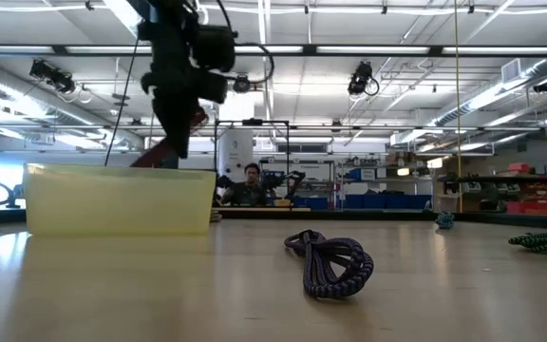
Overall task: Pick and place USB-C Cables
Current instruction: Put the pink charger cable into the yellow bin
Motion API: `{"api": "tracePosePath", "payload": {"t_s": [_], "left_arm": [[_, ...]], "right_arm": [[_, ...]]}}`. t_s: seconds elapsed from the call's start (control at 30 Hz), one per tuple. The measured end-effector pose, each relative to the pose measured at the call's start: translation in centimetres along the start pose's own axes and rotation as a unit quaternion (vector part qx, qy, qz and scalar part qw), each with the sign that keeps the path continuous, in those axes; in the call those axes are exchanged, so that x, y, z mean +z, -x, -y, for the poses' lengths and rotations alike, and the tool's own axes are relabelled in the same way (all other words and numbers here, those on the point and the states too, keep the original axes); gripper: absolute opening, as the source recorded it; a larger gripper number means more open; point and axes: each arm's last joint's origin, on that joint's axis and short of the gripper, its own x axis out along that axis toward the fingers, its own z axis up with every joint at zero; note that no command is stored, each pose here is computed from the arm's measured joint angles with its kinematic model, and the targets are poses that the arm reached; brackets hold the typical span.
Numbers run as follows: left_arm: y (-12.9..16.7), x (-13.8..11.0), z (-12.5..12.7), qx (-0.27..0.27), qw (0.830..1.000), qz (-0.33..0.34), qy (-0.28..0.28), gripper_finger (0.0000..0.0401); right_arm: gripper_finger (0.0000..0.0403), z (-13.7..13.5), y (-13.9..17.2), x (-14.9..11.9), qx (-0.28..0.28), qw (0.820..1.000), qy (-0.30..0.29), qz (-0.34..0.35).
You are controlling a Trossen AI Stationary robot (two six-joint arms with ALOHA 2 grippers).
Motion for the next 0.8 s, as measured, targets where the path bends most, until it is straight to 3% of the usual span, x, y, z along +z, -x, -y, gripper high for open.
{"api": "tracePosePath", "payload": {"t_s": [0.27, 0.6, 0.8], "left_arm": [[-2.9, -1.0, -1.0, -0.043, 0.989, -0.142, -0.002, 0.0018], [-3.6, 0.0, -0.9, -0.055, 0.995, -0.083, -0.012, 0.0018], [-5.6, -1.7, -0.6, -0.062, 0.993, -0.103, -0.005, 0.0018]], "right_arm": [[0.0217, 0.0, 0.0, -0.1, 0.000, 1.000, -0.008, -0.004], [0.0217, 0.0, 0.0, -0.1, 0.000, 1.000, -0.007, -0.004], [0.0217, 0.0, 0.0, -0.2, 0.000, 1.000, -0.007, -0.008]]}}
